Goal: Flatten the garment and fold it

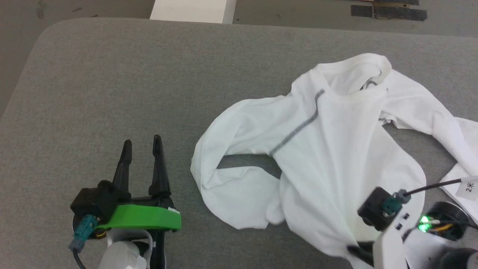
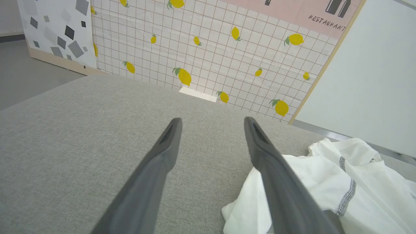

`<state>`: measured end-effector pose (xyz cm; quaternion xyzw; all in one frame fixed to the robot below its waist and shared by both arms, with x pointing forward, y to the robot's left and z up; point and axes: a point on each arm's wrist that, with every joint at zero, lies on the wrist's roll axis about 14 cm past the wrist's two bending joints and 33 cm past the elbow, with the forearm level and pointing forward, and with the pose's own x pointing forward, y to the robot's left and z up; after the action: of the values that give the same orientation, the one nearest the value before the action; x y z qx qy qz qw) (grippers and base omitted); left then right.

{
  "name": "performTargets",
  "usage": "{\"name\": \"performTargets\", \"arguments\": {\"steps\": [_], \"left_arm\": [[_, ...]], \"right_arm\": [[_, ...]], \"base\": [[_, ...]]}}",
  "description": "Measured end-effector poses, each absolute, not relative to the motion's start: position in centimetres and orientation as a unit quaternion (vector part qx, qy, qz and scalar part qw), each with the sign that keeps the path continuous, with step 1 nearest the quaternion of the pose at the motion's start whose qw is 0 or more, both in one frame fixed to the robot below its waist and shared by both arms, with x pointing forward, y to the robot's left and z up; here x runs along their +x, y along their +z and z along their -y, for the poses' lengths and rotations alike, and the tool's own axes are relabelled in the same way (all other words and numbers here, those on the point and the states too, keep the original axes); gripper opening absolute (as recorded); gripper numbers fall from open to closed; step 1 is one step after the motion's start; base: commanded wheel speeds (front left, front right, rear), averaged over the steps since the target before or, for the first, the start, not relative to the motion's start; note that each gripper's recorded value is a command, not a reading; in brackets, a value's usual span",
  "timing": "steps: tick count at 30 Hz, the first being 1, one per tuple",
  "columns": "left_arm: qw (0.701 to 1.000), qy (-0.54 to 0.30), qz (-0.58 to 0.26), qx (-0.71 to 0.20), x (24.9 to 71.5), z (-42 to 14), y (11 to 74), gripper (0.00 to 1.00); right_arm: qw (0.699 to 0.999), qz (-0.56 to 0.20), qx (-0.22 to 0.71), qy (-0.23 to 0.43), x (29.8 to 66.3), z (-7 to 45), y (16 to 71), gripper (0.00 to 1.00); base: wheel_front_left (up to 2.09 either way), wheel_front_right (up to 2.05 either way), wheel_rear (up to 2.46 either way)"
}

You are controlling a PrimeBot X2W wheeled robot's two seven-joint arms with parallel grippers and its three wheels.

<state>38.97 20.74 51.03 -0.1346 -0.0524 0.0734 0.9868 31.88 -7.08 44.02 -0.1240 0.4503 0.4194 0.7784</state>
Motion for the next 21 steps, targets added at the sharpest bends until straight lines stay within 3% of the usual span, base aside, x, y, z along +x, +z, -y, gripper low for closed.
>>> {"name": "performTargets", "arguments": {"steps": [3, 6, 7, 8, 12, 13, 16, 21], "left_arm": [[0.987, 0.067, 0.051, -0.137, 39.0, -20.3, 51.0, 1.0], [0.987, 0.062, 0.049, -0.139, 39.1, -19.9, 50.8, 1.0], [0.987, 0.059, 0.048, -0.14, 39.2, -19.7, 50.8, 1.0], [0.987, 0.057, 0.047, -0.141, 39.3, -19.6, 50.7, 1.0], [0.988, 0.049, 0.047, -0.141, 39.5, -19.2, 50.7, 1.0], [0.988, 0.046, 0.054, -0.137, 39.5, -19.2, 51.2, 1.0], [0.988, 0.038, 0.062, -0.136, 39.6, -18.9, 51.7, 1.0], [0.989, 0.017, 0.071, -0.125, 39.8, -17.9, 52.4, 1.0]], "right_arm": [[0.748, -0.518, -0.142, 0.39, 29.4, 10.6, 42.8, 0.0], [0.74, -0.544, -0.131, 0.373, 27.9, 11.9, 42.6, 0.0], [0.744, -0.541, -0.127, 0.37, 27.9, 11.9, 42.7, 0.41], [0.753, -0.532, -0.12, 0.369, 28.1, 11.7, 42.9, 1.0], [0.808, -0.452, -0.084, 0.368, 30.3, 9.7, 44.9, 1.0], [0.876, -0.332, -0.054, 0.346, 34.4, 8.7, 48.6, 1.0], [0.941, -0.195, -0.029, 0.275, 38.6, 10.5, 53.1, 1.0], [0.993, 0.013, -0.012, 0.113, 41.4, 16.3, 59.4, 1.0]], "base": [[0.0, 0.0, 0.0], [0.0, 0.0, 0.0], [0.0, 0.0, 0.0], [0.0, 0.0, 0.0], [0.0, 0.0, 0.0], [0.0, 0.0, 0.0], [0.0, 0.0, 0.0], [0.0, 0.0, 0.0]]}}
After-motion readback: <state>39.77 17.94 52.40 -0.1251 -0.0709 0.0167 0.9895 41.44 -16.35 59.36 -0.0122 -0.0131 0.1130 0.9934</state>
